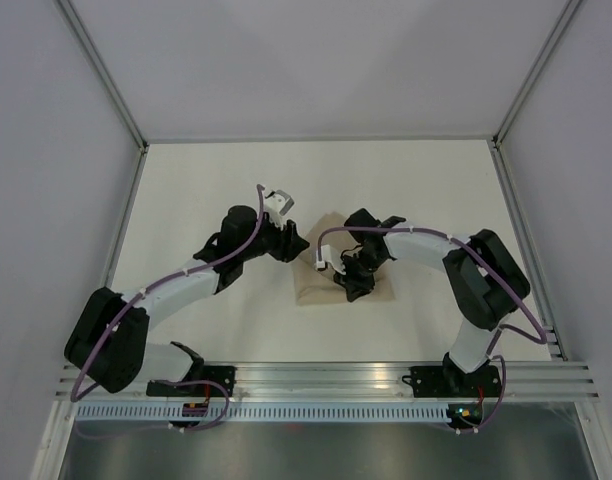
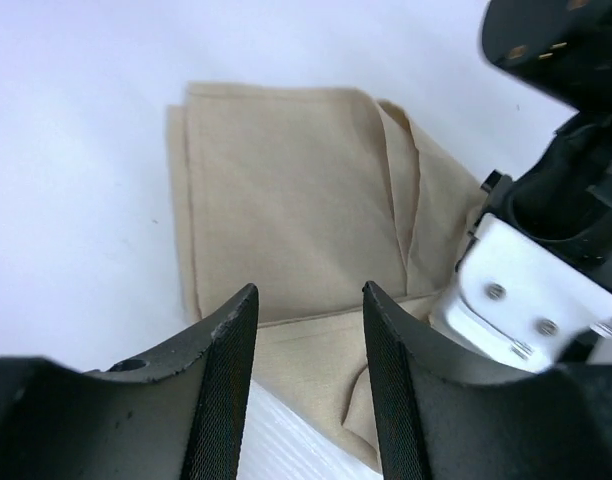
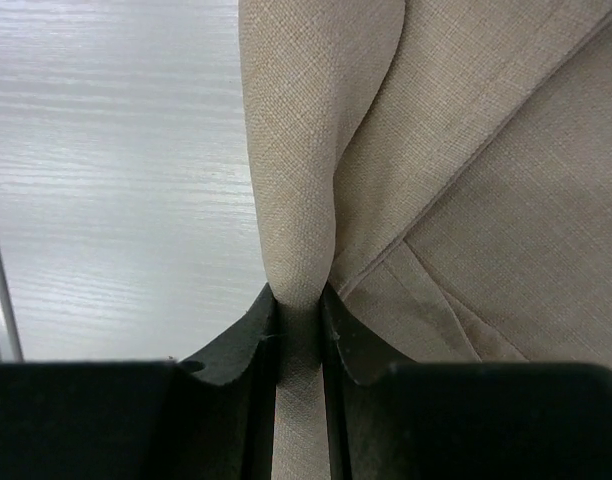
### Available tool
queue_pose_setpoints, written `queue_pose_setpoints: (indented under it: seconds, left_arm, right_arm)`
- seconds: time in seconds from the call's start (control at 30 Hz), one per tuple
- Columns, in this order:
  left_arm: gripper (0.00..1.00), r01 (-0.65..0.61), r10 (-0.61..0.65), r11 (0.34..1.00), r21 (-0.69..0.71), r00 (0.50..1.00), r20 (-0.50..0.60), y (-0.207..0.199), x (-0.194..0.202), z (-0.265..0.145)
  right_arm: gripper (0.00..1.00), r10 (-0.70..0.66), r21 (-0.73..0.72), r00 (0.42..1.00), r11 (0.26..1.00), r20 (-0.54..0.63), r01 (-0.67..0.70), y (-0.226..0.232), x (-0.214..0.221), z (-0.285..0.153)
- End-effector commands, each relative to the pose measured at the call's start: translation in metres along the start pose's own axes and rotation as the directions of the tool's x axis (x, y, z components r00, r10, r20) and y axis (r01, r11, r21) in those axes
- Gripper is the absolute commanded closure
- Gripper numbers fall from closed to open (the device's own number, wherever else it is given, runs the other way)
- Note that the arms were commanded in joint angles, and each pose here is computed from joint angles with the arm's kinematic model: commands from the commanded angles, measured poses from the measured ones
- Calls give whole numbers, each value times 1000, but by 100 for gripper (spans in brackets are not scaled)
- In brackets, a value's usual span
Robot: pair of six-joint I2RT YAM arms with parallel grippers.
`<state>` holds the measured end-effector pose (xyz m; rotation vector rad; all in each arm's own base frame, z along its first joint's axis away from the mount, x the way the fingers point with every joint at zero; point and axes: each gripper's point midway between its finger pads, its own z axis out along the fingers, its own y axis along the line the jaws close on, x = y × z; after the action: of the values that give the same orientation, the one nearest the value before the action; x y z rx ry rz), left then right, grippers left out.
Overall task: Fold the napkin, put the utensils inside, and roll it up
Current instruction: Roll the napkin with the utensil
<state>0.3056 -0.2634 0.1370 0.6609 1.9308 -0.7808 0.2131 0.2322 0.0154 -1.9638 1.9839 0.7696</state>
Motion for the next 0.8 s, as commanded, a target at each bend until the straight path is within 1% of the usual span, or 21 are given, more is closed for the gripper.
queue_pose_setpoints:
  seconds: [0.0, 0.03, 0.07, 0.1, 0.13, 0.17, 0.2, 0.27, 0.3, 0.33, 0.37, 0.4, 0.43, 0.47, 0.5, 0.57, 0.6, 0.63, 0.67, 0.7, 0.77]
  left_arm:
    - [48, 15, -2, 993, -118, 994, 114, 14, -13, -14]
    - [48, 7, 11, 992, -130, 990, 142, 12, -18, -21]
    - [48, 1, 24, 990, -140, 984, 178, 12, -23, -26]
    - [48, 5, 24, 986, -169, 986, 168, 17, -5, -30]
    - [48, -11, 47, 986, -167, 976, 214, 10, -12, -39]
    - [48, -26, 67, 985, -168, 966, 248, 7, -14, -43]
    - [48, -34, 80, 981, -189, 968, 239, 9, -2, -46]
    - [49, -106, 150, 977, -186, 958, 243, -7, 0, -47]
    - [49, -124, 179, 967, -223, 953, 245, -7, 2, -47]
    - [49, -181, 230, 961, -210, 945, 233, -21, 5, -44]
    - [49, -195, 241, 958, -211, 944, 223, -25, 10, -42]
    - [49, -236, 289, 940, -245, 933, 212, -24, 12, -41]
    - [48, -282, 332, 932, -228, 918, 218, -37, 13, -38]
    - [47, -299, 349, 926, -231, 912, 216, -40, 15, -36]
    - [47, -336, 386, 908, -250, 903, 188, -39, 21, -32]
    - [47, -393, 435, 891, -225, 881, 185, -54, 26, -26]
    - [47, -443, 479, 869, -221, 865, 151, -56, 32, -18]
    - [46, -479, 508, 856, -195, 850, 139, -66, 37, -13]
    - [45, -508, 532, 842, -181, 838, 120, -70, 42, -8]
    - [42, -553, 573, 815, -169, 814, 97, -74, 45, 0]
    - [38, -610, 622, 781, -131, 779, 82, -88, 53, 9]
  right_arm:
    - [95, 69, -124, 995, 989, -72, -78, 10, 22, 11]
    - [95, 101, -157, 990, 981, -93, -115, 12, 29, 15]
    - [95, 104, -161, 992, 980, -77, -115, 5, 22, 13]
    - [95, 116, -174, 990, 976, -81, -129, 4, 23, 14]
    - [95, 146, -196, 985, 967, -96, -163, 3, 28, 17]
    - [95, 151, -193, 984, 967, -92, -167, -3, 26, 16]
    - [95, 160, -195, 982, 965, -96, -176, -5, 26, 17]
    - [95, 186, -196, 977, 959, -102, -203, -12, 28, 19]
    - [95, 194, -200, 975, 956, -109, -213, -14, 30, 20]
    - [95, 208, -208, 971, 951, -118, -229, -15, 33, 22]
    - [95, 209, -204, 971, 952, -117, -229, -18, 31, 22]
    - [95, 211, -202, 970, 952, -120, -232, -20, 32, 23]
    - [95, 218, -200, 968, 950, -124, -240, -22, 34, 25]
    - [95, 221, -197, 968, 950, -121, -242, -25, 33, 24]
    - [95, 230, -200, 965, 947, -126, -252, -26, 36, 26]
    - [95, 237, -203, 963, 944, -127, -259, -28, 36, 26]
    - [95, 243, -206, 961, 942, -131, -266, -28, 38, 26]
    - [95, 252, -208, 958, 938, -136, -276, -29, 40, 27]
    - [95, 253, -210, 958, 937, -138, -278, -30, 40, 28]
    - [95, 258, -213, 956, 935, -142, -284, -29, 42, 29]
    - [94, 263, -212, 954, 933, -144, -290, -32, 42, 29]
